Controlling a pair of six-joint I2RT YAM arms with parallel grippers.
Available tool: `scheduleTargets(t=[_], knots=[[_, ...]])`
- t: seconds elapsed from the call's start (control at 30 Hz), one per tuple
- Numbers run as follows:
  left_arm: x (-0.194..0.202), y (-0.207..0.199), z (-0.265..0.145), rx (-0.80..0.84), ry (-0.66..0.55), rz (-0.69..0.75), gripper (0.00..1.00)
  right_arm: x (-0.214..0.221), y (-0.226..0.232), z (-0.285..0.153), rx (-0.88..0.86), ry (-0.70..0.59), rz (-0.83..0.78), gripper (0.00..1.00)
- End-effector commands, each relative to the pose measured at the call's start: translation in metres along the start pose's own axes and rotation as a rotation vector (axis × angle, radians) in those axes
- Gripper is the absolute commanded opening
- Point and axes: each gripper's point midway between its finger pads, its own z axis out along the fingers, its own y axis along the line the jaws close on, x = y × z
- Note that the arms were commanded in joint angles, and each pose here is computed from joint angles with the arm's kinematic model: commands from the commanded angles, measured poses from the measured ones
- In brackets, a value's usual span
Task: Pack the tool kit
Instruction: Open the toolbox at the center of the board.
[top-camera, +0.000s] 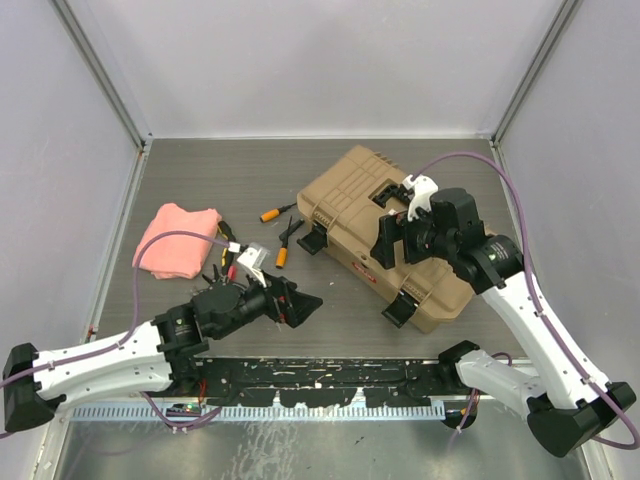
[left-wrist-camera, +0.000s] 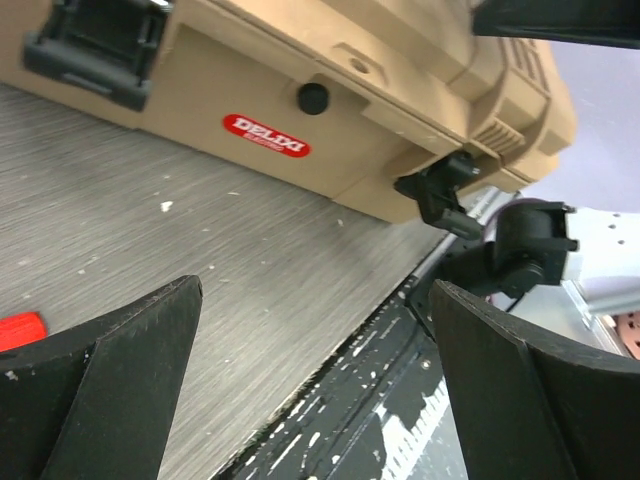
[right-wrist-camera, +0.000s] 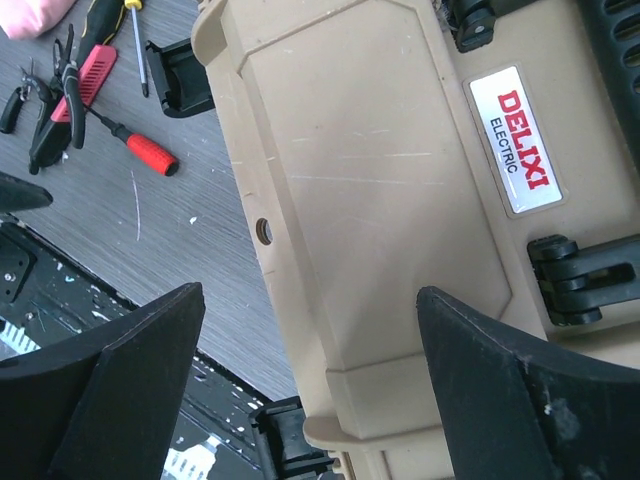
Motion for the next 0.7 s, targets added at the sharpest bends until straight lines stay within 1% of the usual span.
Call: scheduleTargets(t=[0.0, 0.1, 0.17, 0.4, 0.5, 0.6, 0.67], knots=[[-0.003, 0.029, -0.006, -0.152, -0.013, -0.004, 0.98, -0.024, 0.006, -0.019, -0.011, -0.099, -0.055, 0.92], [0.003, 0.034, -0.002, -0.181, 0.022, -0.014, 0.98, -0.028, 0.004, -0.021, 0.003, -0.102, -0.064, 0.92], [0.009, 0.037, 0.003, -0.197, 0.056, -0.025, 0.98, -0.033, -0.002, -0.022, 0.045, -0.1, -0.061, 0.92], [0.011, 0.033, 0.012, -0.163, 0.082, -0.068, 0.98, -0.07, -0.047, -0.029, 0.32, -0.144, -0.044, 0.96], [0.01, 0.036, 0.009, -0.167, 0.077, -0.071, 0.98, -0.083, -0.056, -0.018, 0.318, -0.13, -0.023, 0.95], [0.009, 0.039, 0.005, -0.176, 0.081, -0.072, 0.98, -0.089, -0.067, -0.004, 0.226, -0.105, 0.052, 0.91], [0.009, 0.041, 0.001, -0.181, 0.081, -0.073, 0.98, -0.088, -0.085, 0.002, 0.179, -0.093, 0.127, 0.89]])
